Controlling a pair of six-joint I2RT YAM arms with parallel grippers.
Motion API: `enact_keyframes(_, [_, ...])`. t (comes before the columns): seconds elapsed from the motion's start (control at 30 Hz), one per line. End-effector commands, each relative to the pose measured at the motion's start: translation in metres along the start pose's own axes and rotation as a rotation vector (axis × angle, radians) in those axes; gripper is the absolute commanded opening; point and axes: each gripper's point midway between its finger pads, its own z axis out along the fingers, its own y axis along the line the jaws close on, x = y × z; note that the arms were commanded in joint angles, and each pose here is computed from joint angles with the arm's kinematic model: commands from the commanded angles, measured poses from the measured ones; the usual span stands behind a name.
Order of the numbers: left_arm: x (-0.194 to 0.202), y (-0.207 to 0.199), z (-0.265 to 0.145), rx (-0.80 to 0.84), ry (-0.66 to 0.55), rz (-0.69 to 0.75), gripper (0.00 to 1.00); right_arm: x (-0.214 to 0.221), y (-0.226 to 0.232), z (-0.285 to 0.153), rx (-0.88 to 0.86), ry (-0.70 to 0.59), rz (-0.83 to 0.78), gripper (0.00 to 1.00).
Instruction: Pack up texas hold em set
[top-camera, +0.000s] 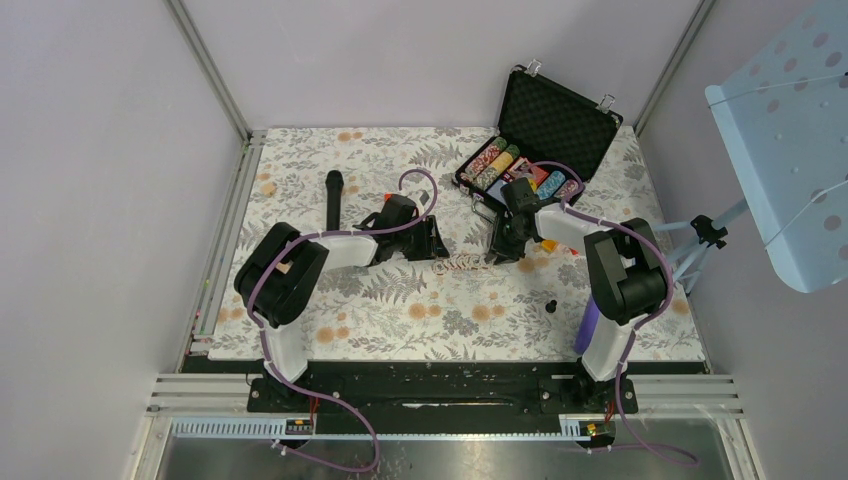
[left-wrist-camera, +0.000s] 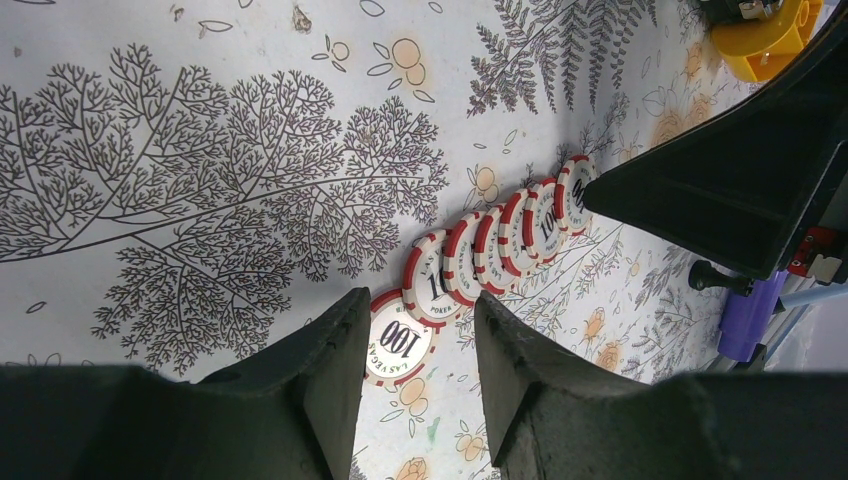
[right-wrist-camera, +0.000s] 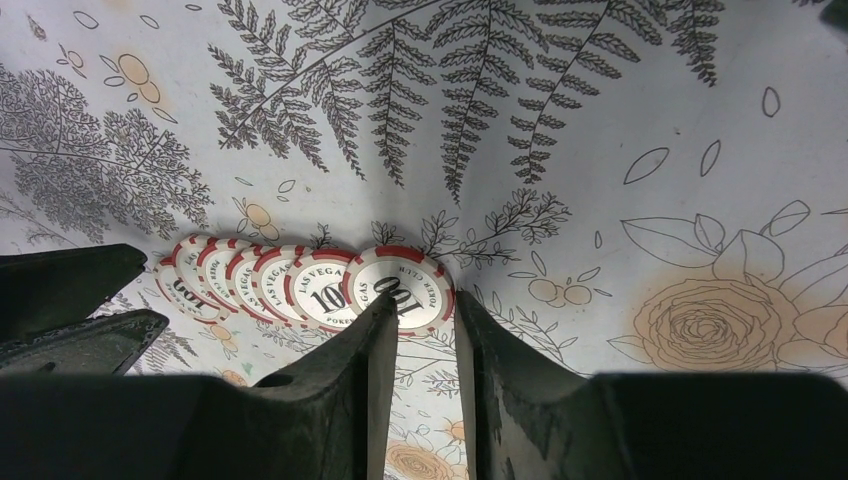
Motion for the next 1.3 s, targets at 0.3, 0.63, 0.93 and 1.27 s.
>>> enact_keyframes(0.3, [-0.013,-0.017,-0.001,0.054,-0.027,0.036,0.42,0.009,0.002,0.004,0.038,0.044,-0.047,0.34])
enact_keyframes(0.63, [-0.012,-0.017,-0.001,0.055,-0.025,0.036,0.42,0.011,0.010,0.007,0.036,0.058,-0.073,0.34])
enact_keyframes(0.93, [-0.012,-0.017,-0.001,0.055,-0.025,0.036,0.42,0.011,0.017,0.009,0.025,0.068,-0.091,0.34])
enact_keyframes(1.27, [-0.011,-0.017,-0.002,0.056,-0.023,0.032,0.42,0.016,0.029,0.011,0.006,0.080,-0.107,0.34])
